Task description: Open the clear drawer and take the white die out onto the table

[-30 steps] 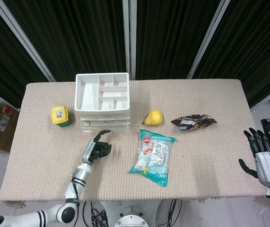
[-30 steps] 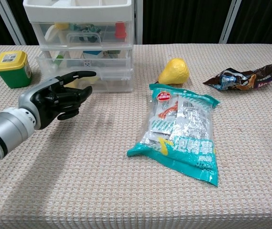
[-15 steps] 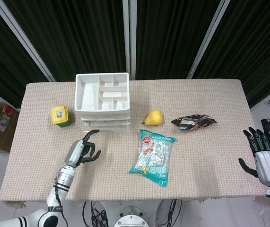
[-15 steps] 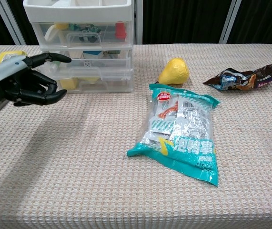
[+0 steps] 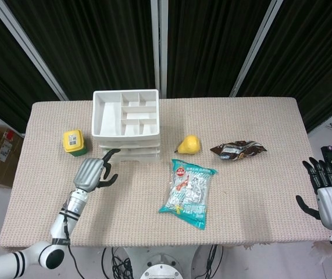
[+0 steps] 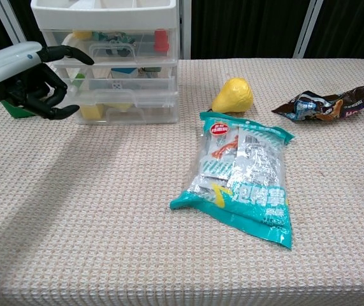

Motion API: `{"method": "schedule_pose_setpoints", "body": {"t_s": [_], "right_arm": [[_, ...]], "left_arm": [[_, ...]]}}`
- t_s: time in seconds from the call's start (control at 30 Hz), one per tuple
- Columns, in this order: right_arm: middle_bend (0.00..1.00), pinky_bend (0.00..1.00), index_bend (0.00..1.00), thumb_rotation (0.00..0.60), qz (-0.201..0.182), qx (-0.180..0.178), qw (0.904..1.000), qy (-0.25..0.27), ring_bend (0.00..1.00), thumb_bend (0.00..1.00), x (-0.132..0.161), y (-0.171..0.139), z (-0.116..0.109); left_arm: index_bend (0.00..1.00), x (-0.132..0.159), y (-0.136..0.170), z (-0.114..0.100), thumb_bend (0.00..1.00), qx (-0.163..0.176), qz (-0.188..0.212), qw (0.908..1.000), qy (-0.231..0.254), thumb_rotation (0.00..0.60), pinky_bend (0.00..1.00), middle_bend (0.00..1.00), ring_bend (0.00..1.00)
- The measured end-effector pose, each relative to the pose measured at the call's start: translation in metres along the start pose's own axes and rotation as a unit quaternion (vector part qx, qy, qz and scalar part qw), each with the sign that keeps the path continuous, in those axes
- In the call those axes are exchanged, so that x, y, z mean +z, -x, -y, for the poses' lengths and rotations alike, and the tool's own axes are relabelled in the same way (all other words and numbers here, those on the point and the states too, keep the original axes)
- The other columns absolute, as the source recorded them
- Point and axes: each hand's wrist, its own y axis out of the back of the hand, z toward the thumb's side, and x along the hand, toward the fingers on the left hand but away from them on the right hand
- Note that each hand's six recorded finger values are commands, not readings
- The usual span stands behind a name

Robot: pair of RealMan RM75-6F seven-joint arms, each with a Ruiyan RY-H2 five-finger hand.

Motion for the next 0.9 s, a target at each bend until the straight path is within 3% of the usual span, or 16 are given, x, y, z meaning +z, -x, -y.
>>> {"method": "schedule_pose_setpoints", "body": {"t_s": [0.33,0.9], "right_arm": [[0.03,0.00,0.00,0.600,0.003,0.003,1.0000,0.002,0.00,0.22,-0.003,0.001,0.002],[0.03,0.00,0.00,0.600,0.001,0.004,1.0000,0.001,0.00,0.22,-0.001,0.003,0.003]], "left_arm": [[0.38,-0.001,-0.007,0.004,0.33,-0.010,-0.005,0.9995,-0.030,0.600,1.00,0.81,0.97],[0.44,0.017,0.035,0.004,0.33,-0.051,0.034,0.9981,-0.011,0.600,1.00,0.82,0.97]]}}
